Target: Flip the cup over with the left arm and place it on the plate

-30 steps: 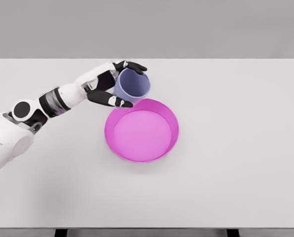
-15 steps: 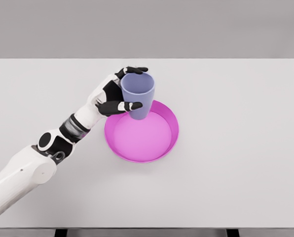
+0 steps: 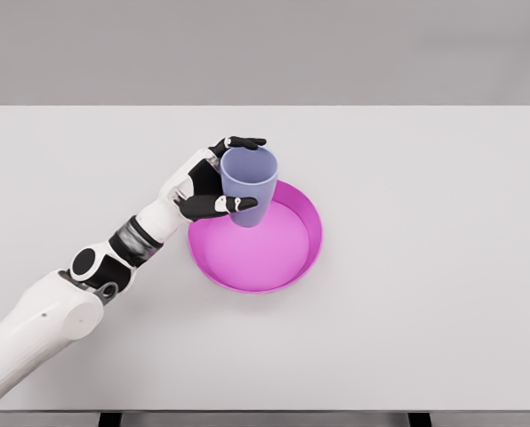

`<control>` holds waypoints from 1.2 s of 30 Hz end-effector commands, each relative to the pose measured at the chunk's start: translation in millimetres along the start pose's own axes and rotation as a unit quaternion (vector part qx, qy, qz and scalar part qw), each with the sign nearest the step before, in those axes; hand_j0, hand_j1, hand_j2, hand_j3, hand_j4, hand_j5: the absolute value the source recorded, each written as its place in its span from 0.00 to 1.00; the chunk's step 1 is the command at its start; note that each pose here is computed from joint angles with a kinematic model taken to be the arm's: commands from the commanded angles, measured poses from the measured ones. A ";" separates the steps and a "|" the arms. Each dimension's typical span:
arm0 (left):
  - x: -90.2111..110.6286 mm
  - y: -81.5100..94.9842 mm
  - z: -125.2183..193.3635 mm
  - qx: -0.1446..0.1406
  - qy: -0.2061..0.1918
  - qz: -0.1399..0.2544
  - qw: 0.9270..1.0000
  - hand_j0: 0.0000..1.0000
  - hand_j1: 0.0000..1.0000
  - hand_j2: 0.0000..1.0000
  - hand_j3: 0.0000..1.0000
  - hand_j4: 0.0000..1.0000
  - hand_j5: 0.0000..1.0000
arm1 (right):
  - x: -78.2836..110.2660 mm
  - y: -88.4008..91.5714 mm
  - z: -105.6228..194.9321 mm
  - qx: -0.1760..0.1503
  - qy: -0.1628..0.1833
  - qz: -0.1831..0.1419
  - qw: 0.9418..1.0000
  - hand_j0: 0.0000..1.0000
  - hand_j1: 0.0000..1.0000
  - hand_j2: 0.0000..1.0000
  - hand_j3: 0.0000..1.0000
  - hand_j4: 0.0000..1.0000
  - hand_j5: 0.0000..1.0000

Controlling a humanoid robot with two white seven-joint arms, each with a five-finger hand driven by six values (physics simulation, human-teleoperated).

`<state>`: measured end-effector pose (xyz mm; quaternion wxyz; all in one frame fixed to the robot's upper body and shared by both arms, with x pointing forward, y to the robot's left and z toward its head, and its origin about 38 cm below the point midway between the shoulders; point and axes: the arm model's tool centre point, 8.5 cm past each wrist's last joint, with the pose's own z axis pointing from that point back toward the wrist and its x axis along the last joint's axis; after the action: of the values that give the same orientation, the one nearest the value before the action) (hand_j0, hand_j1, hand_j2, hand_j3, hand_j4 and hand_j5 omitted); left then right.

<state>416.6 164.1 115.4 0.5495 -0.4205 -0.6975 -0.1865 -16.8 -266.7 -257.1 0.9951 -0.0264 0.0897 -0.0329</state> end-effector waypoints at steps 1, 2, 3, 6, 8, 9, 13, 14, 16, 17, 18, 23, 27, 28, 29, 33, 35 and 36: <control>-4.5 5.1 2.3 0.011 0.006 0.003 1.000 0.53 0.53 0.53 0.53 0.53 0.53 | 0.2 0.0 0.0 0.000 0.000 0.000 1.000 1.00 1.00 1.00 1.00 1.00 1.00; -4.3 5.3 1.8 0.011 0.008 0.003 1.000 0.53 0.53 0.53 0.53 0.53 0.53 | -0.3 0.0 0.0 0.000 0.000 0.000 1.000 1.00 1.00 1.00 1.00 1.00 1.00; -4.5 5.7 2.0 0.012 0.008 0.003 1.000 0.53 0.53 0.53 0.53 0.53 0.53 | 0.2 0.0 0.0 0.000 0.000 0.000 1.000 1.00 1.00 1.00 1.00 1.00 1.00; -12.3 5.1 1.8 0.016 0.015 0.009 1.000 0.54 0.54 0.54 0.54 0.54 0.54 | -0.3 0.0 0.0 0.000 0.000 0.000 1.000 1.00 1.00 1.00 1.00 1.00 1.00; -14.3 3.9 1.5 0.014 0.021 0.011 1.000 0.54 0.54 0.54 0.54 0.54 0.54 | 0.2 0.0 0.0 0.000 0.000 0.000 1.000 1.00 1.00 1.00 1.00 1.00 1.00; -18.3 -0.8 -3.2 0.011 0.021 0.018 1.000 0.54 0.54 0.54 0.54 0.54 0.54 | 0.2 0.0 0.0 0.000 0.000 0.000 1.000 1.00 1.00 1.00 1.00 1.00 1.00; -24.7 1.1 0.1 0.017 0.037 0.025 0.999 0.55 0.55 0.55 0.55 0.55 0.55 | 0.2 0.0 0.0 0.000 0.000 0.000 1.000 1.00 1.00 1.00 1.00 1.00 1.00; -26.2 1.0 0.7 0.017 0.040 0.025 0.999 0.55 0.55 0.55 0.55 0.55 0.55 | 0.2 0.0 0.0 0.000 0.000 0.000 1.000 1.00 1.00 1.00 1.00 1.00 1.00; -37.5 2.1 1.9 0.025 0.051 0.027 0.998 0.55 0.55 0.55 0.55 0.55 0.55 | 0.2 0.0 0.0 0.000 0.000 0.000 1.000 1.00 1.00 1.00 1.00 1.00 1.00; -35.4 3.4 1.8 0.025 0.049 0.026 0.998 0.55 0.55 0.55 0.55 0.55 0.55 | -0.3 0.0 0.0 0.000 0.000 0.000 1.000 1.00 1.00 1.00 1.00 1.00 1.00; -34.8 3.3 1.4 0.025 0.048 0.026 0.998 0.55 0.55 0.55 0.55 0.55 0.55 | -0.3 0.0 0.0 0.000 0.000 0.000 1.000 1.00 1.00 1.00 1.00 1.00 1.00; -33.3 2.7 0.4 0.023 0.045 0.024 0.998 0.89 0.89 0.89 0.89 0.89 0.89 | 0.2 0.0 0.0 0.000 0.000 0.000 1.000 1.00 1.00 1.00 1.00 1.00 1.00; -33.1 2.3 0.1 0.023 0.045 0.024 0.998 1.00 1.00 1.00 1.00 1.00 1.00 | -0.4 0.0 0.0 0.000 0.001 0.000 1.000 1.00 1.00 1.00 1.00 1.00 1.00; -33.3 2.7 0.4 0.023 0.045 0.024 0.998 1.00 1.00 1.00 1.00 1.00 1.00 | -0.4 0.0 0.0 0.000 0.001 0.000 1.000 1.00 1.00 1.00 1.00 1.00 1.00; -33.3 2.7 0.4 0.023 0.045 0.024 0.998 1.00 1.00 1.00 1.00 1.00 1.00 | 0.2 0.0 0.0 0.000 0.000 0.000 1.000 1.00 1.00 1.00 1.00 1.00 1.00; -34.4 2.4 1.4 0.024 0.046 0.025 0.998 1.00 1.00 1.00 1.00 1.00 1.00 | -0.3 0.0 0.0 0.000 0.000 0.000 1.000 1.00 1.00 1.00 1.00 1.00 1.00; -35.4 2.0 2.5 0.025 0.047 0.026 0.998 1.00 1.00 1.00 1.00 1.00 1.00 | 0.2 0.0 0.0 0.000 0.000 0.000 1.000 1.00 1.00 1.00 1.00 1.00 1.00; -35.3 2.4 3.6 0.027 0.046 0.027 0.998 1.00 1.00 1.00 1.00 1.00 1.00 | 0.2 0.0 0.0 0.000 0.000 0.000 1.000 1.00 1.00 1.00 1.00 1.00 1.00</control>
<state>417.7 154.0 80.8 0.5973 -0.4147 -0.6637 -0.1751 -16.7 -266.7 -257.1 0.9951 -0.0264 0.0895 -0.0329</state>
